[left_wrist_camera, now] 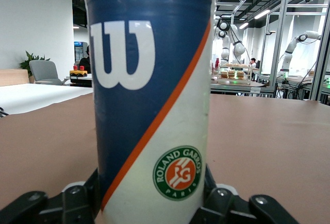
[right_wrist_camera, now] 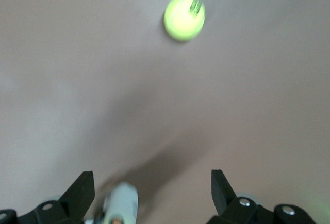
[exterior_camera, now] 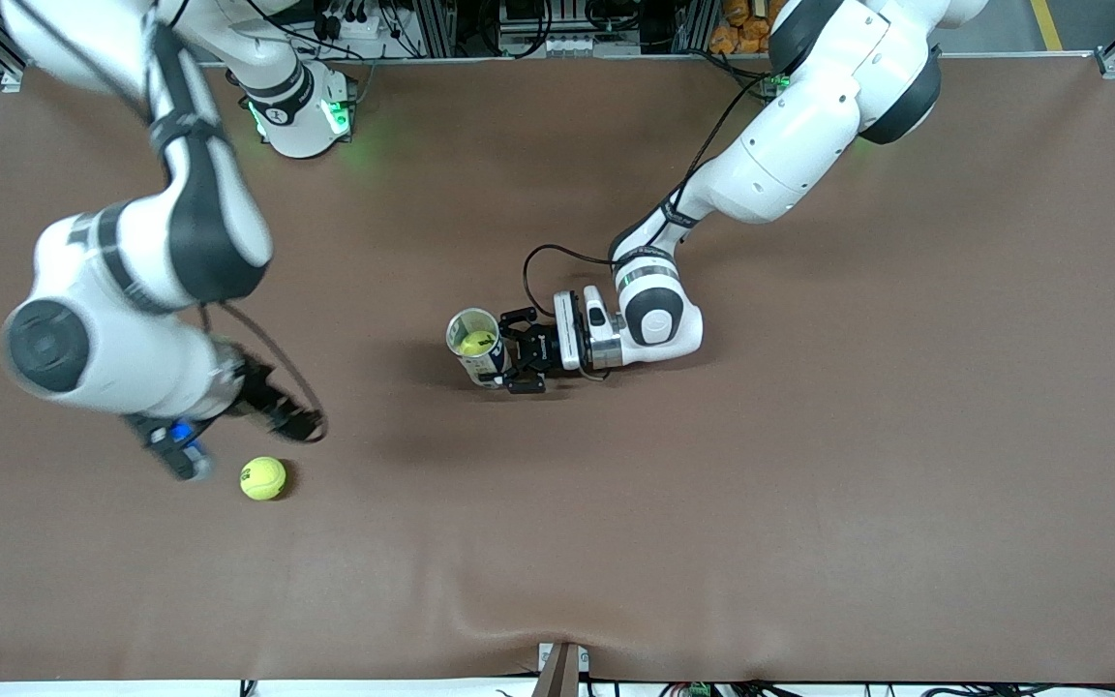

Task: Insert tennis ball vertically with right arm
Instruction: 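Grasp the Roland Garros ball with the right gripper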

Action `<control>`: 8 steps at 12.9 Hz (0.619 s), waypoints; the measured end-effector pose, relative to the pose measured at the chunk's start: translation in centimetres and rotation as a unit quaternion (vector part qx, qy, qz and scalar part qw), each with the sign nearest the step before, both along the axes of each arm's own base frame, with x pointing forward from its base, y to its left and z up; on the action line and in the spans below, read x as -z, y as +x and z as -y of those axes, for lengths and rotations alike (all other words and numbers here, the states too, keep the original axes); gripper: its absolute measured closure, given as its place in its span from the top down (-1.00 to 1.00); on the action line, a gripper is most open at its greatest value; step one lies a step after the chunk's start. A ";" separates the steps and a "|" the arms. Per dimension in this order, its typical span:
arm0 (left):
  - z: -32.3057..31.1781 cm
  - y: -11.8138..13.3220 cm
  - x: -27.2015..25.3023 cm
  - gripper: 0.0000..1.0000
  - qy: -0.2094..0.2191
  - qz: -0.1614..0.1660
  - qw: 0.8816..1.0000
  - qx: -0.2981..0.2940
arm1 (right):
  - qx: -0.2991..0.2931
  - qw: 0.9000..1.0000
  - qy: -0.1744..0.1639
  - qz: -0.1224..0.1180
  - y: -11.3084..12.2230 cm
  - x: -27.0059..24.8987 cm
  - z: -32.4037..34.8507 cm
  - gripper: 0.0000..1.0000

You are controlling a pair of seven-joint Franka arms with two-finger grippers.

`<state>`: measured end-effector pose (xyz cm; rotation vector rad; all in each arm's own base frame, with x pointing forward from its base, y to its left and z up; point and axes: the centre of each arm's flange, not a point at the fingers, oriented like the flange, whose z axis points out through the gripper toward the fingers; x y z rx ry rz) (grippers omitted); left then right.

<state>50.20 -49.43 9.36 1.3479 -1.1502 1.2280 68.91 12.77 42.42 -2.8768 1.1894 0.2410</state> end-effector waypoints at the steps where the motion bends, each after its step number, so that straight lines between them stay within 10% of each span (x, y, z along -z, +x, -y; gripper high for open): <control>1: 0.0 0.0 0.0 0.47 0.000 0.000 1.000 0.000 | 0.004 1.000 -0.006 0.009 1.2 2.0 2.8 1.00; 8: 0.0 0.0 0.1 0.51 -0.001 0.000 1.000 0.000 | -0.017 0.996 -0.072 0.053 5.2 18.9 9.2 1.00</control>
